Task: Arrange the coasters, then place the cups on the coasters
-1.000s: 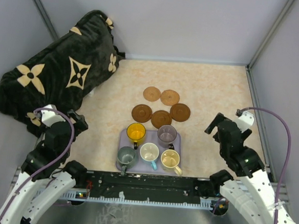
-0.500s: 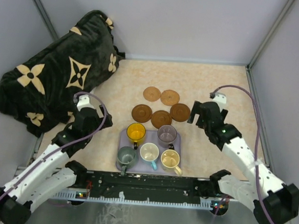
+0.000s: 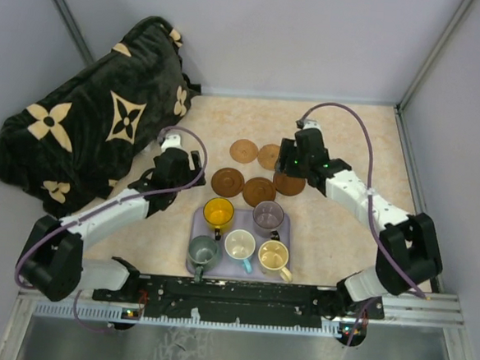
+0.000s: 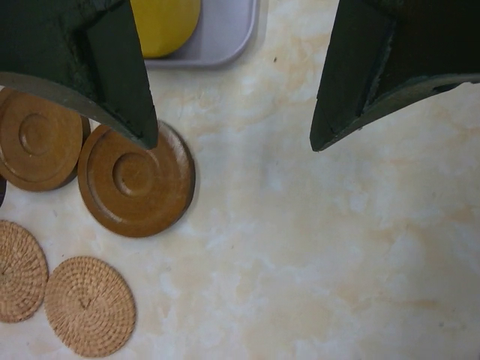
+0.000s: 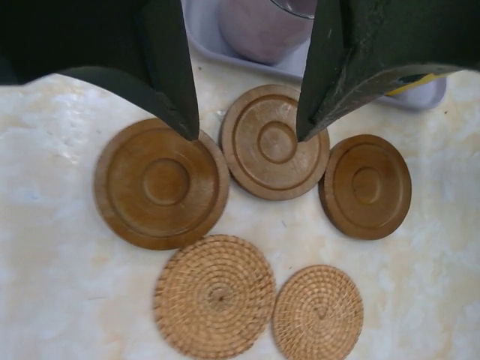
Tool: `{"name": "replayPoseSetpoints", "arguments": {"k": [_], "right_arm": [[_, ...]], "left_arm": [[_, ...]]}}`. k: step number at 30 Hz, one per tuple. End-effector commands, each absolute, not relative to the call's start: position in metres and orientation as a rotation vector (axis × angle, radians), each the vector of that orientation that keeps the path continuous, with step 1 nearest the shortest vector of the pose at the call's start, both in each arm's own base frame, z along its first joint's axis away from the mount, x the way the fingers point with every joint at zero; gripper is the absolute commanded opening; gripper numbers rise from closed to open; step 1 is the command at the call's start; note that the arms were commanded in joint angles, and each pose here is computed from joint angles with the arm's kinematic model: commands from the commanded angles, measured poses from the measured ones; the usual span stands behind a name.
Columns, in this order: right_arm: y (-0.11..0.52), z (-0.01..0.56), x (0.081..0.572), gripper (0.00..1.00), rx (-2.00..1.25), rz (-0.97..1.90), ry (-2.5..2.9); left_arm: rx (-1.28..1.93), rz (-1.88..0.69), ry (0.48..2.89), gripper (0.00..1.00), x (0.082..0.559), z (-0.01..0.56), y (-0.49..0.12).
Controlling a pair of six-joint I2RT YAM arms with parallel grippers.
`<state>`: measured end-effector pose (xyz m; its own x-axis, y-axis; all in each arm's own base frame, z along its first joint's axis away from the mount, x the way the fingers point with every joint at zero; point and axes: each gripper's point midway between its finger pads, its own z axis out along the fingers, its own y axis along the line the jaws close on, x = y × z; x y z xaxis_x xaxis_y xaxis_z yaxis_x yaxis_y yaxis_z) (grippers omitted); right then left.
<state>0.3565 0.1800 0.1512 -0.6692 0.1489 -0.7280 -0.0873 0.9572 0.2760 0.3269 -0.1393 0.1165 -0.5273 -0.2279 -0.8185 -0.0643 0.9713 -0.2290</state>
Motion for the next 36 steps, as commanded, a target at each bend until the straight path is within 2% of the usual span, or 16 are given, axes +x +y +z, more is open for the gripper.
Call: {"name": "replayPoseSetpoints", "arguments": {"k": [1,5,6,8,9,14,15,16,18,29,36], "right_arm": [[0.224,0.157,0.369,0.5,-0.076,0.588,2.278],[0.248,0.145,0.369,0.33,-0.146,0.634,2.314],[0.252,0.143,0.368,0.25,-0.162,0.642,2.319],[0.258,0.137,0.366,0.0,-0.179,0.652,2.336],[0.26,0.133,0.365,0.0,-0.185,0.657,2.344],[0.27,0.1,0.354,0.0,-0.221,0.671,2.435],[0.27,0.096,0.352,0.0,-0.223,0.668,2.448],[0.271,0.092,0.35,0.0,-0.225,0.666,2.457],[0.271,0.085,0.346,0.0,-0.226,0.667,2.476],[0.272,0.054,0.337,0.0,-0.212,0.644,2.554],[0.269,0.035,0.334,0.0,-0.183,0.609,2.596]], "left_arm": [[-0.166,-0.282,2.031,0.85,0.368,0.147,-0.166],[-0.129,-0.288,2.006,0.73,0.397,0.152,-0.183],[-0.12,-0.289,1.997,0.7,0.403,0.155,-0.186],[-0.085,-0.307,1.987,0.64,0.414,0.158,-0.196],[-0.07,-0.313,1.982,0.63,0.42,0.158,-0.2],[0.009,-0.342,1.975,0.22,0.445,0.15,-0.222],[0.034,-0.356,1.975,0.11,0.449,0.149,-0.228],[0.06,-0.374,1.978,0.05,0.453,0.146,-0.234],[0.11,-0.417,1.987,0.02,0.459,0.139,-0.247],[0.295,-0.572,2.065,0.11,0.484,0.102,-0.299],[0.376,-0.645,2.125,0.13,0.486,0.081,-0.319]]}}
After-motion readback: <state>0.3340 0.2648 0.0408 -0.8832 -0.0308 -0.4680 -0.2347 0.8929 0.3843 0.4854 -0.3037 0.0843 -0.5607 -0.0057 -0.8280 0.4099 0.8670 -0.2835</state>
